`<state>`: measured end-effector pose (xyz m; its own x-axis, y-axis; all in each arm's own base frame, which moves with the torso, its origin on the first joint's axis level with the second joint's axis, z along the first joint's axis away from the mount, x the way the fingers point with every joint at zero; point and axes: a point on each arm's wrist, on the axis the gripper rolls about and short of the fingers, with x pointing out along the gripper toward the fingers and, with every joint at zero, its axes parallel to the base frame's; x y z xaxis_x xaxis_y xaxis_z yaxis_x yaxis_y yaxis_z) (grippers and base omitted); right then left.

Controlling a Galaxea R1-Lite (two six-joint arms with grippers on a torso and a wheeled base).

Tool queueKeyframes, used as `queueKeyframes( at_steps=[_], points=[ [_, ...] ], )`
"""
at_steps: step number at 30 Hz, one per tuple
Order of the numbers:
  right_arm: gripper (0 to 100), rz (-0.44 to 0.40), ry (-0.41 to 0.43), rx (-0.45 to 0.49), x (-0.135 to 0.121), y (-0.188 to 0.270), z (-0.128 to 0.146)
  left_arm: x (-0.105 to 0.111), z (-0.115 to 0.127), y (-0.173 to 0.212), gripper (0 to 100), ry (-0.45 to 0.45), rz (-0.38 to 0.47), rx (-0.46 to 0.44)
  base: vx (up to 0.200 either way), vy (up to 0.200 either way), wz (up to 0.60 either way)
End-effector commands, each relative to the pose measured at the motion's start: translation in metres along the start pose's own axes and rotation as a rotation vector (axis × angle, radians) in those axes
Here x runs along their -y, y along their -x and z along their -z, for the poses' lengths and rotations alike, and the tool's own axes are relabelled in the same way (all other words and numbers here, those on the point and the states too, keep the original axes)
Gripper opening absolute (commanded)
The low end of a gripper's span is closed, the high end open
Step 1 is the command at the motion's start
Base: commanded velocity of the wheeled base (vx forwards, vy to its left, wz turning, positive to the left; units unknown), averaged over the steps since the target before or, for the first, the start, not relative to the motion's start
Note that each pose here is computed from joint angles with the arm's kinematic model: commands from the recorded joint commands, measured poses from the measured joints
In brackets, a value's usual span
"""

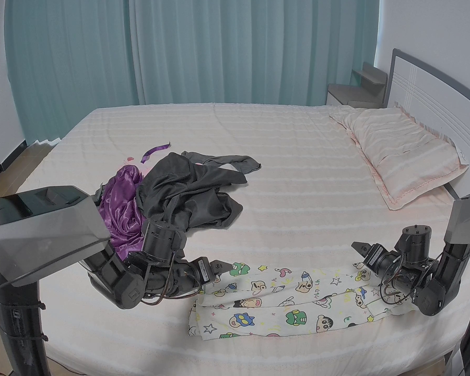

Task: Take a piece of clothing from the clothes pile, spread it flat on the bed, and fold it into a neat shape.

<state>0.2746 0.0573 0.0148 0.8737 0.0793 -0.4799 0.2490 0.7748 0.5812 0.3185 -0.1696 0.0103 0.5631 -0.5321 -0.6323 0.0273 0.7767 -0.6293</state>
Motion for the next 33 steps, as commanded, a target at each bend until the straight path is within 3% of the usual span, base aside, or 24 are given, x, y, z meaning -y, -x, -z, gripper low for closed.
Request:
queueKeyframes(
  at_steps=[1,12,18,20,29,33],
  points=[
    [100,0.006,0.001,-0.006,0.001,-0.002,0.002,-0.002,0.009,-0.016,100,-0.01,-0.011,-0.025,0.0,0.0,0.0],
    [100,0.007,0.001,-0.011,0.002,-0.002,0.003,0.018,0.034,-0.027,100,-0.084,0.101,-0.01,0.0,0.0,0.0],
    [100,0.008,0.001,-0.01,0.002,-0.002,0.003,0.02,0.056,-0.023,100,-0.112,0.086,-0.062,0.0,0.0,0.0],
    [100,0.007,0.001,-0.011,0.002,-0.001,0.003,0.017,0.065,-0.021,100,-0.115,0.047,-0.078,0.0,0.0,0.0],
    [100,0.006,0.0,-0.008,0.001,-0.001,0.002,0.017,0.073,-0.009,100,-0.116,-0.029,-0.13,0.0,0.0,0.0],
    [100,0.007,0.0,-0.007,0.002,-0.001,0.002,0.02,0.064,-0.006,100,-0.108,-0.015,-0.094,0.0,0.0,0.0]
  ],
)
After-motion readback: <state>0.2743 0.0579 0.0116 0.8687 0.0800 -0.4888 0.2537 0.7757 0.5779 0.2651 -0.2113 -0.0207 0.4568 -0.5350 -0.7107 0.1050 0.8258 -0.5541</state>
